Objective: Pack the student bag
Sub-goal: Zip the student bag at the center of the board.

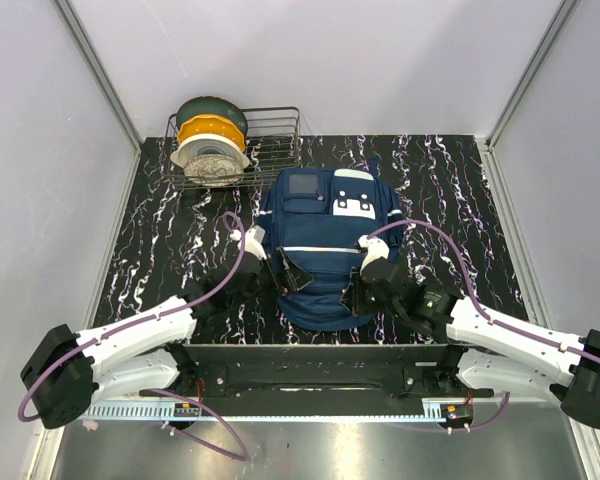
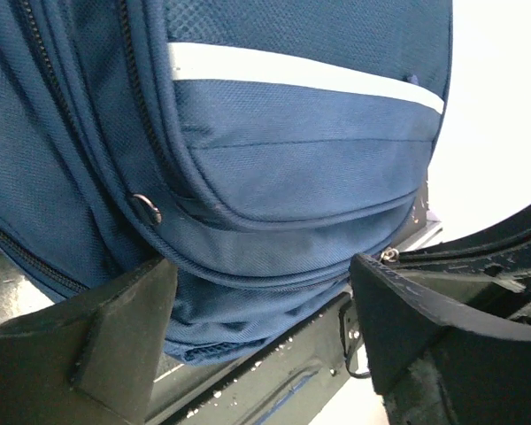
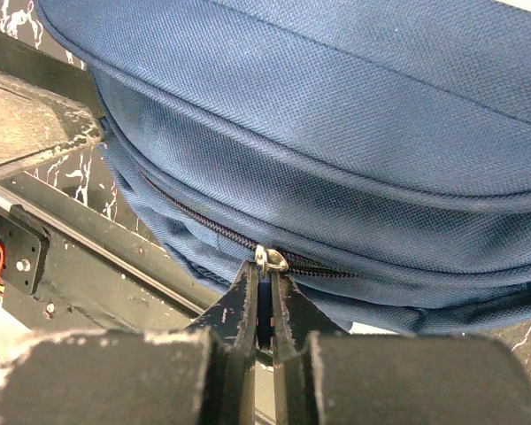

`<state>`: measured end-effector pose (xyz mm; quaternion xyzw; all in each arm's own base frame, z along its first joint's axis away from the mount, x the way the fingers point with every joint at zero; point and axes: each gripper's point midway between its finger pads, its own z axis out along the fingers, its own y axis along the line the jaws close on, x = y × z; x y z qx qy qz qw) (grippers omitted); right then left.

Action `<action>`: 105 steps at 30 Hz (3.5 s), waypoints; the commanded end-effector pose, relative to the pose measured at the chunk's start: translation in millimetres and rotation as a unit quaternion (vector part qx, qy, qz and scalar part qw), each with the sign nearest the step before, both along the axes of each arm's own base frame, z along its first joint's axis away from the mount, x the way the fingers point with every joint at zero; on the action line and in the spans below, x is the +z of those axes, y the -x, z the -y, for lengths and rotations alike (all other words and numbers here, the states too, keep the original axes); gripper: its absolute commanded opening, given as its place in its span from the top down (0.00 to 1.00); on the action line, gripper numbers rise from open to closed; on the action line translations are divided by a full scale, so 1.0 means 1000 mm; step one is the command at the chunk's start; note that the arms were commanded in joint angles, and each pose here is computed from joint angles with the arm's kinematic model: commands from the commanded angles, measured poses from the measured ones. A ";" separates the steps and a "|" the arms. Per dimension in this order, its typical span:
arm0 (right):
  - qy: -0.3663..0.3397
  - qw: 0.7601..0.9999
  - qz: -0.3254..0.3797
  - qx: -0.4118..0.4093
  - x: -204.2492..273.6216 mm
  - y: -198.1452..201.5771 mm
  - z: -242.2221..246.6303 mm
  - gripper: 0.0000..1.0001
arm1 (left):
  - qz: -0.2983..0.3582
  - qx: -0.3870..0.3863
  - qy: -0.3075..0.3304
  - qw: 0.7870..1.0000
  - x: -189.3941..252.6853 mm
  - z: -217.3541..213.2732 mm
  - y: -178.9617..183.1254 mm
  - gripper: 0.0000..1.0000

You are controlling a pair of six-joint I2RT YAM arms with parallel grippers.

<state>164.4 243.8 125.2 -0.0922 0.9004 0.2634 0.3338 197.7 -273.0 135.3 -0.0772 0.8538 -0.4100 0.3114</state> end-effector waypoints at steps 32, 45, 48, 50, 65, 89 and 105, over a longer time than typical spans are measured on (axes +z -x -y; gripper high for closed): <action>-0.076 0.996 0.042 0.022 0.043 -0.005 -0.021 1.00 | 0.032 0.117 -0.050 0.991 0.004 -0.001 -0.028 0.74; 0.054 0.996 0.036 -0.064 0.000 -0.007 0.047 1.00 | 0.062 0.185 -0.110 0.975 0.025 -0.101 -0.046 1.00; 0.062 0.993 0.032 -0.094 -0.006 -0.010 0.055 1.00 | 0.069 0.188 -0.119 0.973 0.033 -0.121 -0.047 1.00; 0.070 0.990 0.038 -0.113 -0.005 -0.014 0.060 1.00 | 0.072 0.200 -0.125 0.969 0.037 -0.137 -0.052 1.00; 0.019 0.974 0.096 -0.203 0.012 -0.067 0.082 1.00 | 0.056 0.132 -0.085 0.986 0.040 -0.145 -0.044 1.00; -0.058 0.996 0.060 -0.033 0.028 -0.034 -0.005 1.00 | -0.017 0.165 0.049 0.985 0.036 -0.086 0.018 0.05; -0.061 0.995 0.073 0.027 0.026 0.012 -0.067 1.00 | -0.011 0.215 0.061 0.975 0.016 -0.070 0.000 0.36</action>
